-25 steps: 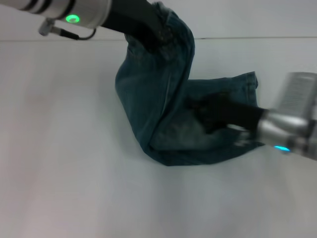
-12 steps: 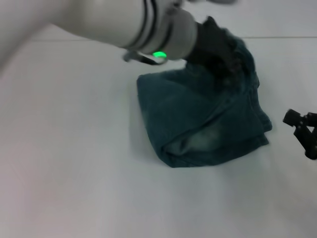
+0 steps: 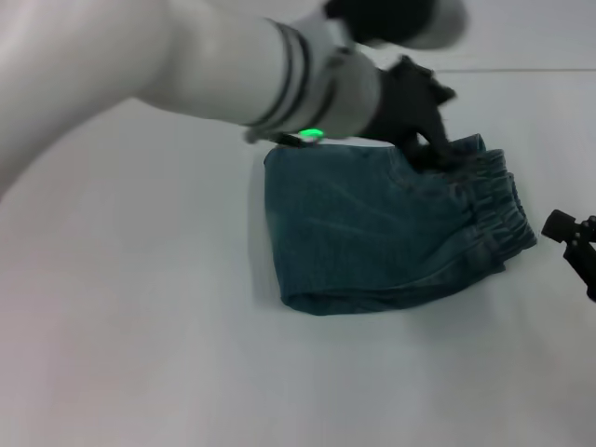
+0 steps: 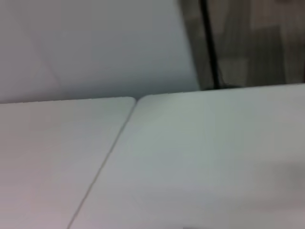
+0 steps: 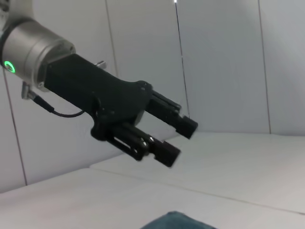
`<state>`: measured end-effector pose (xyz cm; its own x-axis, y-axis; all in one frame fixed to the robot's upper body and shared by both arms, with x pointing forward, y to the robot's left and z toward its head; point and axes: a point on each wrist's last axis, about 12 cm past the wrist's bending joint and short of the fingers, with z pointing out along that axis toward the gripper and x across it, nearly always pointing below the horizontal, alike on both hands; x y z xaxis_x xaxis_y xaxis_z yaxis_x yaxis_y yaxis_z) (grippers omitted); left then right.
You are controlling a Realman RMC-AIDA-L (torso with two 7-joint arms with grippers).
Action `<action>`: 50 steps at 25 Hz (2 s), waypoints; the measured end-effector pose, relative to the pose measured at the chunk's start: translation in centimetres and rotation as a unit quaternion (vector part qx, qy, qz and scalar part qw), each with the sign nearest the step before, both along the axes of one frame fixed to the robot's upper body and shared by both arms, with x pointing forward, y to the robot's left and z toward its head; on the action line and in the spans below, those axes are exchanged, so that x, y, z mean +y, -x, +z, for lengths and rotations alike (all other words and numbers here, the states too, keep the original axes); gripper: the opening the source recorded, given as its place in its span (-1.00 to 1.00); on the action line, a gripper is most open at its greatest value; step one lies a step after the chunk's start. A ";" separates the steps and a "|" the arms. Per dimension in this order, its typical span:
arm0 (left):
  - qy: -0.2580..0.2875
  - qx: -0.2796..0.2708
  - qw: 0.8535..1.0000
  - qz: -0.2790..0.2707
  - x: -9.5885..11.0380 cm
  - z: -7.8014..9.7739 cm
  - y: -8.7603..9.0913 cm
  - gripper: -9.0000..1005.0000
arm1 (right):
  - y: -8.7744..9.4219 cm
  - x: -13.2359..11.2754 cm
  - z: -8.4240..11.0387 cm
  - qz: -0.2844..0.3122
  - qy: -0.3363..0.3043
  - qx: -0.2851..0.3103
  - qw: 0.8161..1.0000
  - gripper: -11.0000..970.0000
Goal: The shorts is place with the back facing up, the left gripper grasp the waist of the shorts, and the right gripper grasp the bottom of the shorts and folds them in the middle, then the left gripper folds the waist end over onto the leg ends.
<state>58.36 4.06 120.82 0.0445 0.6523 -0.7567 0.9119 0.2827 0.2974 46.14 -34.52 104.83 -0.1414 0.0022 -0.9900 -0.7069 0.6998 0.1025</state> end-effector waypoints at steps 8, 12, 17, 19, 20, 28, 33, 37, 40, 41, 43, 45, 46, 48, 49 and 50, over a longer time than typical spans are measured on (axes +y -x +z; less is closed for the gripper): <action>0.167 0.076 0.982 0.042 10.7 -4.0 0.1 0.37 | -0.7 -0.1 2.2 0.065 0.027 0.020 0.997 -0.92; 0.251 0.120 0.959 0.057 16.7 -8.8 2.1 0.63 | -0.5 0.3 2.6 0.094 0.032 0.029 0.995 -0.91; 0.334 0.109 0.932 0.093 22.7 -13.7 7.1 0.86 | 0.0 1.1 2.9 0.142 0.027 0.031 0.989 -0.90; 0.357 0.097 0.921 0.125 24.5 -15.7 9.8 0.86 | 0.1 1.3 2.6 0.147 0.031 0.031 0.988 -0.57; 0.357 0.097 0.921 0.125 24.5 -15.7 9.8 0.86 | 0.2 1.5 2.4 0.148 0.032 0.031 0.988 -0.40; 0.360 0.078 0.911 0.185 25.6 -18.8 14.8 0.86 | -0.3 3.4 0.7 0.157 0.042 -0.008 0.987 0.41; 0.362 0.060 0.907 0.207 25.5 -19.8 15.9 0.86 | -0.5 4.0 0.1 0.156 0.047 -0.021 0.986 0.77; 0.363 0.059 0.907 0.207 25.3 -20.0 16.2 0.86 | -0.6 4.2 -0.1 0.154 0.047 -0.025 0.987 0.95; 0.365 0.055 0.907 0.205 25.2 -20.1 16.3 0.86 | -0.6 4.4 -0.2 0.154 0.047 -0.027 0.987 0.95; 0.365 0.054 0.906 0.205 25.2 -20.1 16.3 0.86 | -0.5 4.4 -0.2 0.154 0.046 -0.027 0.987 0.95; 0.367 0.054 0.905 0.208 25.1 -20.1 16.3 0.86 | -0.5 4.5 -0.4 0.152 0.044 -0.025 0.987 0.95; 0.369 0.055 0.904 0.207 25.0 -20.1 16.2 0.86 | -0.5 4.5 -0.5 0.150 0.043 -0.023 0.987 0.95; 0.369 0.055 0.904 0.207 25.0 -20.1 16.2 0.86 | -0.5 4.5 -0.5 0.149 0.044 -0.023 0.988 0.95; 0.369 0.055 0.904 0.208 25.0 -20.1 16.2 0.86 | -0.5 4.5 -0.5 0.147 0.044 -0.024 0.988 0.95; 0.369 0.055 0.904 0.208 25.0 -20.1 16.2 0.86 | -0.5 4.5 -0.6 0.145 0.044 -0.024 0.988 0.95; 0.369 0.055 0.904 0.208 25.0 -20.1 16.2 0.86 | -0.5 4.5 -0.6 0.144 0.044 -0.023 0.988 0.95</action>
